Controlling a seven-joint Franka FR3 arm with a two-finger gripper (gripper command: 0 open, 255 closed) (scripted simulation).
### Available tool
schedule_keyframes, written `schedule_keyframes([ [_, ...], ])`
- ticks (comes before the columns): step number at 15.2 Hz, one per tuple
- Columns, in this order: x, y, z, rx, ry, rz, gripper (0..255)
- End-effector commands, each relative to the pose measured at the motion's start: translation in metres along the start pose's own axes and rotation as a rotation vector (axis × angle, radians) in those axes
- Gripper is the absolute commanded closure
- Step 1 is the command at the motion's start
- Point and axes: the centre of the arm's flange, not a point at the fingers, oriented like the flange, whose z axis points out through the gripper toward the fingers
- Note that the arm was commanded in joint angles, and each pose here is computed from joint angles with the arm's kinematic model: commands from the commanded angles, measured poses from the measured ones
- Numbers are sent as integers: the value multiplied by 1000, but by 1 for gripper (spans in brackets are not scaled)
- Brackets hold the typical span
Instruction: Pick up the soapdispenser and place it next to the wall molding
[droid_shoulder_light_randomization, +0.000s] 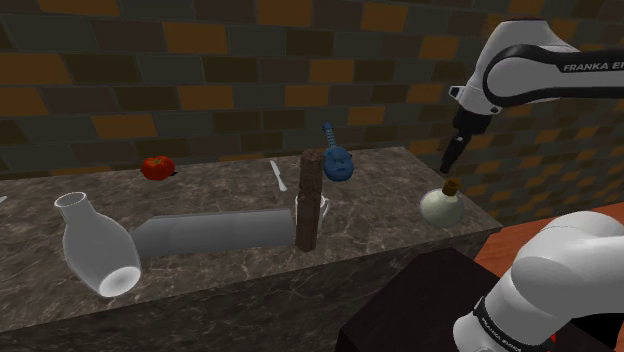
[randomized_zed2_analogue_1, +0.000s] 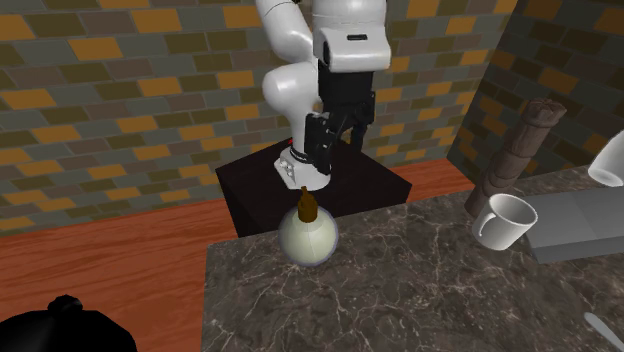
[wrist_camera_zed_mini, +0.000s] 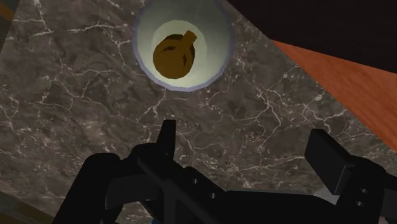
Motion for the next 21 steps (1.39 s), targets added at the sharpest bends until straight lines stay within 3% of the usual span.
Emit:
schedule_keyframes([
  [1,-10,16,20,0,2,-5,0],
  [6,-30,55,61,0,3,-12,0],
  [13,-30,55,98,0,3,-12,0],
  [21,-30,55,101,0,3,-12,0],
])
